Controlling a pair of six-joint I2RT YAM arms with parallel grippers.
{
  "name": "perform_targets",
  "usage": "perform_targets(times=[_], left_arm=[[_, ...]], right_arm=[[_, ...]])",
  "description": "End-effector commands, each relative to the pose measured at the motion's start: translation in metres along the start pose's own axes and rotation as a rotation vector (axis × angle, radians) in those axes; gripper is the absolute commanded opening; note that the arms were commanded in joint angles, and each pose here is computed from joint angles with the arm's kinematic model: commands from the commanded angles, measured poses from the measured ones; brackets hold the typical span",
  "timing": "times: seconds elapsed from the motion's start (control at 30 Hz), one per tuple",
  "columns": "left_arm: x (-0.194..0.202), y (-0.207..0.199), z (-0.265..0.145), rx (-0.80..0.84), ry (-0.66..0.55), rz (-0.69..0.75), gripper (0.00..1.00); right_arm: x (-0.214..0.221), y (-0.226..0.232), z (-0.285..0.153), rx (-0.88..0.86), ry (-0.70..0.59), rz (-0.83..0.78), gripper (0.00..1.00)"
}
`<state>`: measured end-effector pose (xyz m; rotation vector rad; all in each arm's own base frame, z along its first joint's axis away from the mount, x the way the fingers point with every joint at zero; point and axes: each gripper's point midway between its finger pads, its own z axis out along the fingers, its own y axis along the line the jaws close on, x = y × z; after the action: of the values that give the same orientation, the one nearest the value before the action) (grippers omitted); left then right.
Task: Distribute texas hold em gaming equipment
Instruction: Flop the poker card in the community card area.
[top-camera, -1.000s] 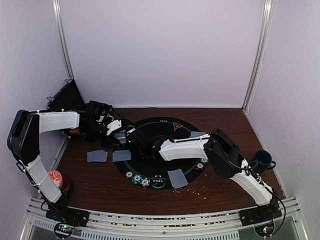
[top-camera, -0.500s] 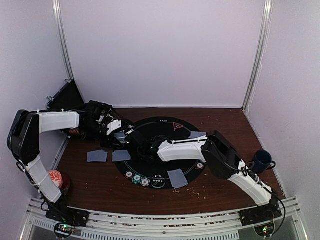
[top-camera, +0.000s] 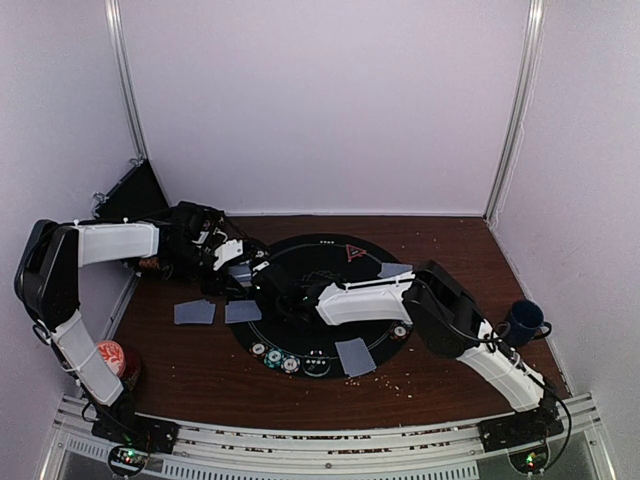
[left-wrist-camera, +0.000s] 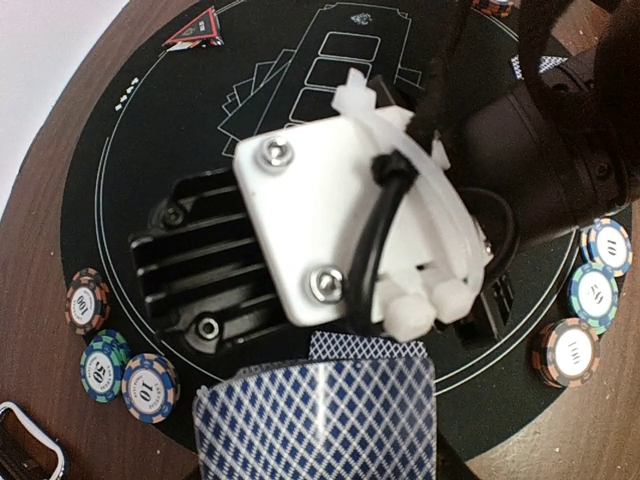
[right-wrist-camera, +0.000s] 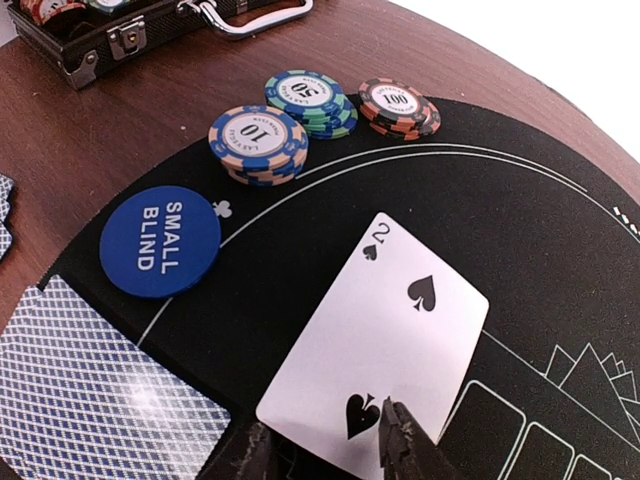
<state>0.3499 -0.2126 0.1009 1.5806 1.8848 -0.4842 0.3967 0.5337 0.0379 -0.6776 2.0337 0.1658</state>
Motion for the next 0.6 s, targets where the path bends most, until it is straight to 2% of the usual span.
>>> perform_targets(times=[0.0,0.57], left_arm=[[-0.019,0.009,-0.014,-0.033,-0.054,0.027,0.42],[-0.019,0.008,-0.014,-0.028,-0.056,0.025,0.42]], right_arm=[[-0.022,-0.01,-0.016,0.003,-0.028,0.028,0.37],[-0.023,-0.023,-0.011,0.035,-0.032,0.07,0.38]])
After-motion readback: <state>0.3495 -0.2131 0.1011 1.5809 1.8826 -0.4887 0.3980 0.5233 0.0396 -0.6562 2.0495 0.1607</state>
